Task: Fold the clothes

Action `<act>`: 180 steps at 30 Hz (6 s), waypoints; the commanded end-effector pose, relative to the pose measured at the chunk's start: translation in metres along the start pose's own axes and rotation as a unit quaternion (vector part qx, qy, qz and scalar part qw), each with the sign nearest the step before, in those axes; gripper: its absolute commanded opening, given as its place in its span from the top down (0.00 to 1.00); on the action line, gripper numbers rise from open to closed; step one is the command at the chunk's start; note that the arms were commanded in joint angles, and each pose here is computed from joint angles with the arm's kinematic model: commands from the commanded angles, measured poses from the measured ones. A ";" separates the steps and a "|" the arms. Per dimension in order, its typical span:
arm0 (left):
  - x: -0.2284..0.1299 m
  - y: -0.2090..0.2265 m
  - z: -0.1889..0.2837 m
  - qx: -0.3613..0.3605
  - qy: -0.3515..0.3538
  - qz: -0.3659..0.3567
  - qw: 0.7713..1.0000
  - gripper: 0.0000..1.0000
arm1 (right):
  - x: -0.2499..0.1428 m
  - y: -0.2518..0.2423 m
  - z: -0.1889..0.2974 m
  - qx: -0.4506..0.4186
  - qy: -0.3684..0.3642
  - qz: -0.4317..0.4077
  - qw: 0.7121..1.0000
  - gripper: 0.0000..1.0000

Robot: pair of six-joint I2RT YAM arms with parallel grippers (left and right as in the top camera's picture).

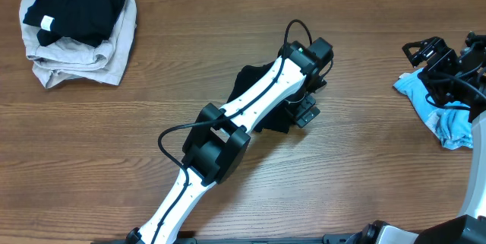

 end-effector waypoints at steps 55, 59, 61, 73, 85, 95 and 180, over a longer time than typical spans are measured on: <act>-0.039 0.301 0.308 0.226 -0.302 0.291 0.879 0.96 | -0.015 -0.005 0.002 -0.012 0.029 -0.006 0.999 0.00; -0.080 0.355 0.352 0.270 -0.340 0.335 0.837 0.96 | -0.017 -0.005 0.001 -0.013 0.033 -0.008 0.999 0.00; -0.098 0.384 0.371 0.298 -0.357 0.343 0.816 0.96 | -0.019 -0.005 0.002 -0.013 0.036 -0.010 0.999 0.00; -0.154 0.538 0.416 0.409 -0.423 0.318 0.743 0.96 | -0.026 -0.006 0.002 -0.016 0.050 -0.019 0.998 0.00; -0.146 0.614 0.310 0.413 -0.373 0.279 0.783 0.96 | -0.026 -0.007 0.002 -0.017 0.051 -0.020 0.998 0.00; -0.079 0.564 0.271 0.292 -0.415 0.257 0.822 0.96 | -0.030 0.004 -0.004 -0.011 0.058 -0.004 0.998 0.00; -0.167 0.503 0.376 0.173 -0.464 0.473 0.729 0.00 | 0.051 0.140 0.173 0.007 -0.140 0.204 0.969 0.00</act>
Point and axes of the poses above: each gripper's point midway between its finger pads, its own z axis back along the fingers, its own y axis along the line the jaws close on, x = y × z, the point moved 1 cm from there along z, back along the fingers, and after that the axes turned 13 degrees about z, right-handed, at the moved point
